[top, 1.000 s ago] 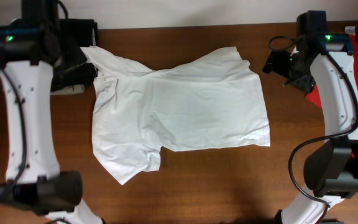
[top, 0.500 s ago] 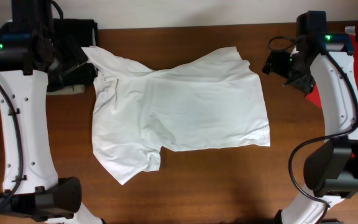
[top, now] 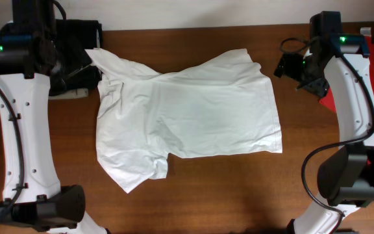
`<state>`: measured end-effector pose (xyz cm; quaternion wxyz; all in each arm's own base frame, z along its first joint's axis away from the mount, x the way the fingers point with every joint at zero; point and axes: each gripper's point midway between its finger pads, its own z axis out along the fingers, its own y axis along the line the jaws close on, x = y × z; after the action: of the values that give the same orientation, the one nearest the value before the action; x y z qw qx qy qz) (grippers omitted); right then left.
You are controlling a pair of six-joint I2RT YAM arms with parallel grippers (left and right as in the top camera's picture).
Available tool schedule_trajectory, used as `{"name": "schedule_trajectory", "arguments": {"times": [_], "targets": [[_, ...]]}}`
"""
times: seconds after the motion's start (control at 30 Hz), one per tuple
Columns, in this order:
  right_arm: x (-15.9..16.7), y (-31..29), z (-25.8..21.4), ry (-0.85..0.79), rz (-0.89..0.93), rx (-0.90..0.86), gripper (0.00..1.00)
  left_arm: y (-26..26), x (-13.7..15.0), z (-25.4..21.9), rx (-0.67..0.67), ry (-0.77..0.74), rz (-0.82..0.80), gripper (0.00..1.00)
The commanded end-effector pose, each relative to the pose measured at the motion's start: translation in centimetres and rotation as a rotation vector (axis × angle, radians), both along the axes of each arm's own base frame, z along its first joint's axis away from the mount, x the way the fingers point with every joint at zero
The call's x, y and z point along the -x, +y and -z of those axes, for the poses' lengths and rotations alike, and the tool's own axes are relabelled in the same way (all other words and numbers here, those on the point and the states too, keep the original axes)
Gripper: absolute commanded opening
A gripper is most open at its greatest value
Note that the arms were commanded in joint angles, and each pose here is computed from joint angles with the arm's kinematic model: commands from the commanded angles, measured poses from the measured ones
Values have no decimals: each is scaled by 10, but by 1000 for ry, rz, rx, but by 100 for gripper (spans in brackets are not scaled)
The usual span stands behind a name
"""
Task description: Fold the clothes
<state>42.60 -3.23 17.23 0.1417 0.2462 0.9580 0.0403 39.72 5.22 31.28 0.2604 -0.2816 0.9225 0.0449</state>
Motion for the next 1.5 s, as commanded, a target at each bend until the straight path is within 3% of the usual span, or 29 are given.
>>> {"name": "schedule_trajectory", "arguments": {"times": [0.0,0.1,0.23,0.3,0.33,0.4,0.5,0.67,0.8,0.9,1.1,1.2,1.47], "targets": [[-12,7,-26,-105,-8,-27,99,-15,9,6,82,38,28,99],[-12,20,-27,-106,-36,-103,99,-71,28,15,379,124,141,99],[-9,21,-26,-96,-35,-104,99,-49,32,19,220,149,101,99],[-8,20,-25,-91,-38,-100,99,-47,34,20,210,157,88,99],[-7,20,-23,-85,-43,-99,99,-49,37,21,212,174,123,94],[-4,20,-18,-71,-82,-85,99,-57,38,24,164,202,259,99],[1,13,-2,-24,-73,-46,99,-72,50,57,182,325,276,99],[13,-1,26,65,-49,28,99,-77,100,135,170,644,180,99],[12,-3,27,64,-46,38,99,-77,132,176,191,787,165,99],[12,-3,27,63,-46,39,99,-77,142,208,204,783,159,99],[12,-3,27,64,-46,38,99,-37,152,246,263,771,-35,99],[14,-3,28,74,-47,36,98,-16,162,262,230,776,-93,99],[21,-2,29,104,-47,33,99,-21,177,307,304,741,-115,98]]}}
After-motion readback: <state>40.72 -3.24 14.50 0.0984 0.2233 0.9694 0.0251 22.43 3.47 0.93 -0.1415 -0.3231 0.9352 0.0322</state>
